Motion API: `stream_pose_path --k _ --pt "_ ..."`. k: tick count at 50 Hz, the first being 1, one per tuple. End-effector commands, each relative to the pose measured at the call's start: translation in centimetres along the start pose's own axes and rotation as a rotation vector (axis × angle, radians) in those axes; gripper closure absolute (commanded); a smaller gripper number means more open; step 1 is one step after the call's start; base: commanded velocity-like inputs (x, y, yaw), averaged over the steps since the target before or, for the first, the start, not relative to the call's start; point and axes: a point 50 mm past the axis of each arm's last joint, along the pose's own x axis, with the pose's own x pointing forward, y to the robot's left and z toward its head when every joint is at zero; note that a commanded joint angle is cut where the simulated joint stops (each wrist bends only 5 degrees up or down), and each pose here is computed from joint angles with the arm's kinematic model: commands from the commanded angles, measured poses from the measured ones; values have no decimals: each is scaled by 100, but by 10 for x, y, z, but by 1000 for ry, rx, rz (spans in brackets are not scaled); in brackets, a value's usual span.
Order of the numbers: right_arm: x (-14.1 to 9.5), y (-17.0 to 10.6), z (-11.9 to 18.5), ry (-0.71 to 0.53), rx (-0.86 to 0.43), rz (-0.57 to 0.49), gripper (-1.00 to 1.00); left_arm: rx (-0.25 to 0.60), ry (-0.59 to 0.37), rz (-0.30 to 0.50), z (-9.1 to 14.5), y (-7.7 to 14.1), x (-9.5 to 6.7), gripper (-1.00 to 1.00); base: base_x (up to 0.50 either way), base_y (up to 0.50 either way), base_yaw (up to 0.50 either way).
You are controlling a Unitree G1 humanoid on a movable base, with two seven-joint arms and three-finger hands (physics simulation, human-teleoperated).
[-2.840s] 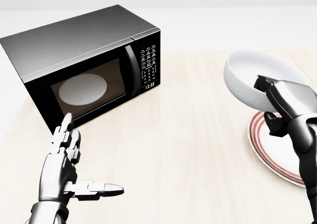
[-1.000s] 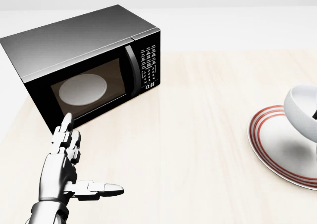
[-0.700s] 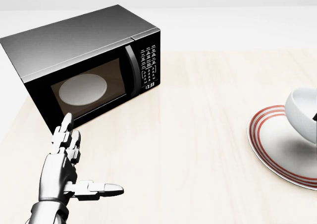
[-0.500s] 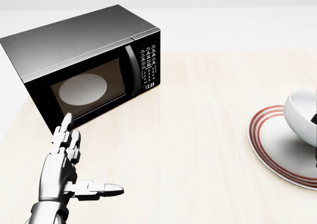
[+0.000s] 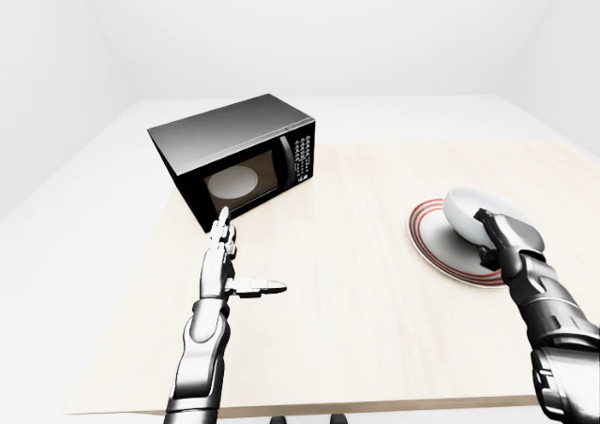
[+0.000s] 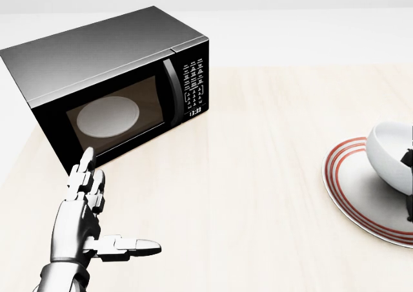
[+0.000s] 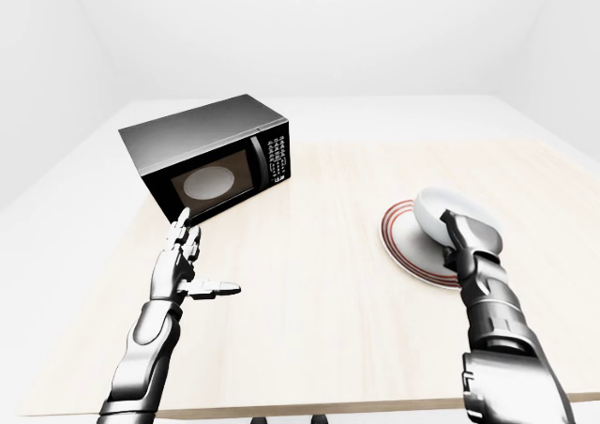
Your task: Pick up the white bowl and put it on the plate.
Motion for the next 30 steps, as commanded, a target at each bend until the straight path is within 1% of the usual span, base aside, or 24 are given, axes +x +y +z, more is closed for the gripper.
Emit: stream_pose_path --k 1,12,13,14,16,17,18,24,30 --pt "1 -5 0 -4 -24 -47 100 0 0 0 0 0 0 -100 0 0 0" --pt "0 -3 -1 2 -25 -45 100 0 0 0 0 0 0 -100 0 0 0" --pt "0 -4 -1 1 -25 -45 93 0 0 0 0 0 0 -100 0 0 0" --pt "1 -4 -1 1 -25 -46 92 0 0 0 0 0 0 -100 0 0 0" --pt "0 -4 -1 1 -24 -44 37 0 0 0 0 0 0 -100 0 0 0" --pt "0 -4 -1 0 -25 -49 -40 0 0 0 0 0 0 -100 0 0 0" --pt "1 -6 -1 1 -20 -49 -100 0 0 0 0 0 0 -100 0 0 0" --pt "1 -15 1 -17 0 -60 -100 0 0 0 0 0 0 -100 0 0 0" --pt "-1 -45 13 -102 61 -106 -100 0 0 0 0 0 0 -100 0 0 0"
